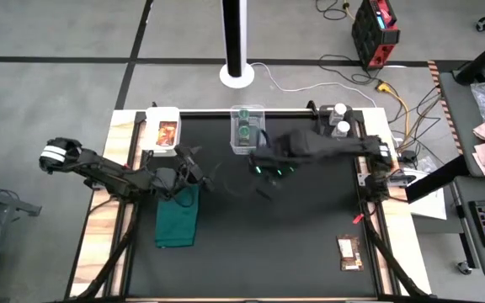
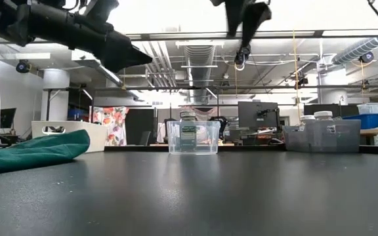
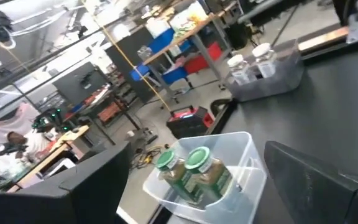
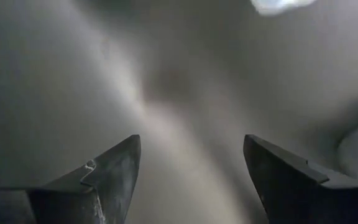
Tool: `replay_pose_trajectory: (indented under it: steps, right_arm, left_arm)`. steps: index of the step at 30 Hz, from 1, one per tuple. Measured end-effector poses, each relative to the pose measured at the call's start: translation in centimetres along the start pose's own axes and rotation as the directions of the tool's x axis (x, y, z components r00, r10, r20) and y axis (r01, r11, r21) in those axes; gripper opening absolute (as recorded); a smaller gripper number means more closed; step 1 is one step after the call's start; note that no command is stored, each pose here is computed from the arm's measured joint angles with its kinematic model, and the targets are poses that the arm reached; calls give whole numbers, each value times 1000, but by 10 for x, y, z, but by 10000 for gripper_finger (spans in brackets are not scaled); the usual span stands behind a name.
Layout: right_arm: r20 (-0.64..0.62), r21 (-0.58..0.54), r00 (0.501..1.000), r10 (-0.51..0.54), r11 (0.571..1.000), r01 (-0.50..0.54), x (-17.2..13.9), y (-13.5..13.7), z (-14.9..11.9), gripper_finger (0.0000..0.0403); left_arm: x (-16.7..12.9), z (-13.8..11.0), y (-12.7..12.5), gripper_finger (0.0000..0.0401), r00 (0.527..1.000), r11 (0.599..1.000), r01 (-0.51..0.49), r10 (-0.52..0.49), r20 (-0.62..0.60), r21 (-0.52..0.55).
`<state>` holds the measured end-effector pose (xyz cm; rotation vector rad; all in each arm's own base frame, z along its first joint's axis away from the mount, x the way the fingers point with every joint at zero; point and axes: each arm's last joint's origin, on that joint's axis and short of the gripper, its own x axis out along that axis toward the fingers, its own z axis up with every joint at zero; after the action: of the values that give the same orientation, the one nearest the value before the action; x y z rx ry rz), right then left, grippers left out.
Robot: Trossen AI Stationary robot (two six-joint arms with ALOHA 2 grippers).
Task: Sort spices by type
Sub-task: Put the orange seasoning pack into the white bin
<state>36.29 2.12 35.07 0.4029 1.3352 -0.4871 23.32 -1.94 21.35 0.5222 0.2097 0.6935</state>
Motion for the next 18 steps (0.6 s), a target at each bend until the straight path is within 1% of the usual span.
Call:
replay_pose_trajectory:
  steps: [2, 5, 8, 11, 13, 16, 18]
  right_arm:
    - [-8, 57, 1000, -9, 998, 9, -3, 10, -22, 274]
    - [-45, 144, 998, -34, 989, 40, 1, 23, -52, 279]
    - [-93, 238, 993, -73, 967, 93, 9, 28, -82, 288]
    - [-204, 328, 975, -91, 932, 156, 23, 31, -115, 297]
    - [-294, 378, 950, -105, 900, 216, 35, 34, -137, 303]
    - [-414, 426, 901, -130, 847, 318, 52, 38, -168, 308]
    - [-456, 441, 879, -137, 824, 357, 63, 42, -186, 310]
  left_arm:
    - [-1, 5, -3, 351, 1000, 1000, 18, -18, -1, -3]
    - [-2, 14, -7, 351, 999, 999, 41, -41, 12, -14]
    - [-5, 20, -11, 351, 997, 998, 67, -66, 32, -21]
    - [-10, 27, -14, 351, 995, 996, 87, -85, 54, -28]
    - [-13, 30, -16, 351, 993, 995, 98, -97, 64, -24]
    - [-14, 35, -16, 351, 992, 994, 107, -104, 78, -32]
    - [-15, 36, -17, 351, 991, 993, 109, -106, 82, -33]
